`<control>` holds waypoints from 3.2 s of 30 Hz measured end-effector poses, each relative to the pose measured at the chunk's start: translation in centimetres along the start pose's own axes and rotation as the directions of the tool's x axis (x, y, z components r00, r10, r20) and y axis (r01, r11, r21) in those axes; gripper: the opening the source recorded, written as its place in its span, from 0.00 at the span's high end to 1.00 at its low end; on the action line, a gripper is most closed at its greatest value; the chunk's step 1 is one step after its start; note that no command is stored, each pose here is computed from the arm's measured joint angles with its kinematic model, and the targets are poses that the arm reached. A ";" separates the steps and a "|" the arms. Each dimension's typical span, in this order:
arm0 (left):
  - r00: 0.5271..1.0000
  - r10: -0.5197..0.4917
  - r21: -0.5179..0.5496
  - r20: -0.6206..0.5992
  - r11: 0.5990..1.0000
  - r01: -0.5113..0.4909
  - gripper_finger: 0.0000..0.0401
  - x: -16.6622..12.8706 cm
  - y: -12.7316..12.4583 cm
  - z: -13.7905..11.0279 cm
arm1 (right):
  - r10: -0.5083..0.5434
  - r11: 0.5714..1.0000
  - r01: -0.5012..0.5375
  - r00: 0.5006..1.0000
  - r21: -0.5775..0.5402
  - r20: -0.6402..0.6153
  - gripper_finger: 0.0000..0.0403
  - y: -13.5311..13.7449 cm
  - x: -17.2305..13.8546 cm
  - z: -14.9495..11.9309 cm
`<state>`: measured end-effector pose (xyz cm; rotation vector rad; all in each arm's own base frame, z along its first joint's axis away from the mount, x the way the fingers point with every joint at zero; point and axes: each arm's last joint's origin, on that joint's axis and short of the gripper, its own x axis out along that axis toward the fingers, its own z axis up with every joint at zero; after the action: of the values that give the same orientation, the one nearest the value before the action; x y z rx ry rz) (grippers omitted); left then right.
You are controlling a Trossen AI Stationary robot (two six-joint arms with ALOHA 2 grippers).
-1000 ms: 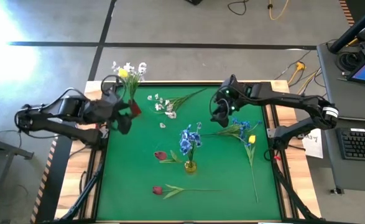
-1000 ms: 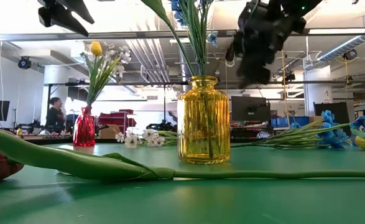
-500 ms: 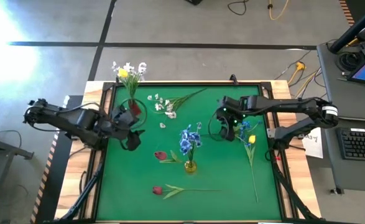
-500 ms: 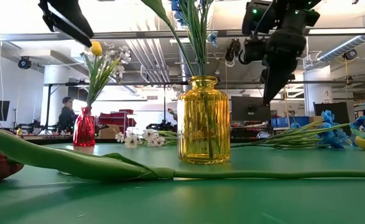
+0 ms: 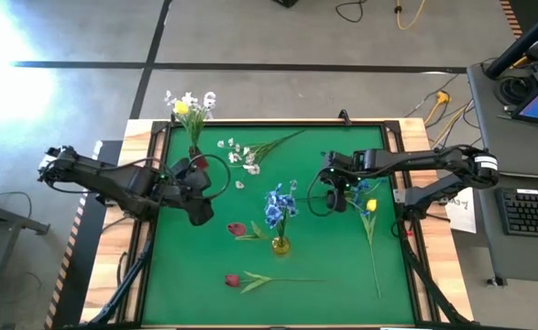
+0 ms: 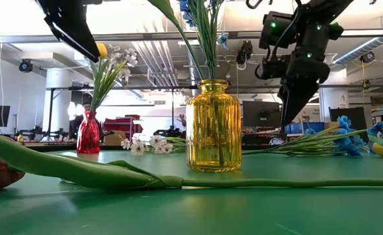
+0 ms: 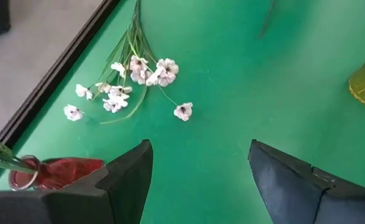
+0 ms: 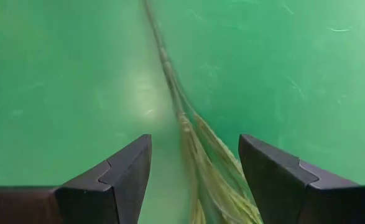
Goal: Sort flowers into vase by color
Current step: Put the blue flowers into the yellow vase
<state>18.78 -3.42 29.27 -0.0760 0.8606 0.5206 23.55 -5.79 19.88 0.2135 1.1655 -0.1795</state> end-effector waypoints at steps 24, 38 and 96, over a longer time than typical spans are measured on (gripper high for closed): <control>0.999 0.041 0.083 -0.001 0.996 -0.041 0.38 0.9 -0.7 0.2 | -0.174 0.984 0.169 0.978 0.056 0.112 0.42 -0.4 1.1 0.0; 0.999 0.043 0.164 -0.001 0.986 -0.042 0.38 1.0 -0.7 0.2 | -0.337 0.939 0.333 0.827 0.091 0.449 0.47 -2.9 -6.2 7.5; 0.990 0.108 0.149 0.094 0.981 -0.121 0.38 0.9 -0.7 0.8 | -0.037 0.997 0.018 0.967 -0.075 -0.254 0.59 0.6 7.1 1.3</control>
<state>20.18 -3.44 29.00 0.1374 0.8220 0.5593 27.55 -5.76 13.89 0.1592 1.4292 -0.1365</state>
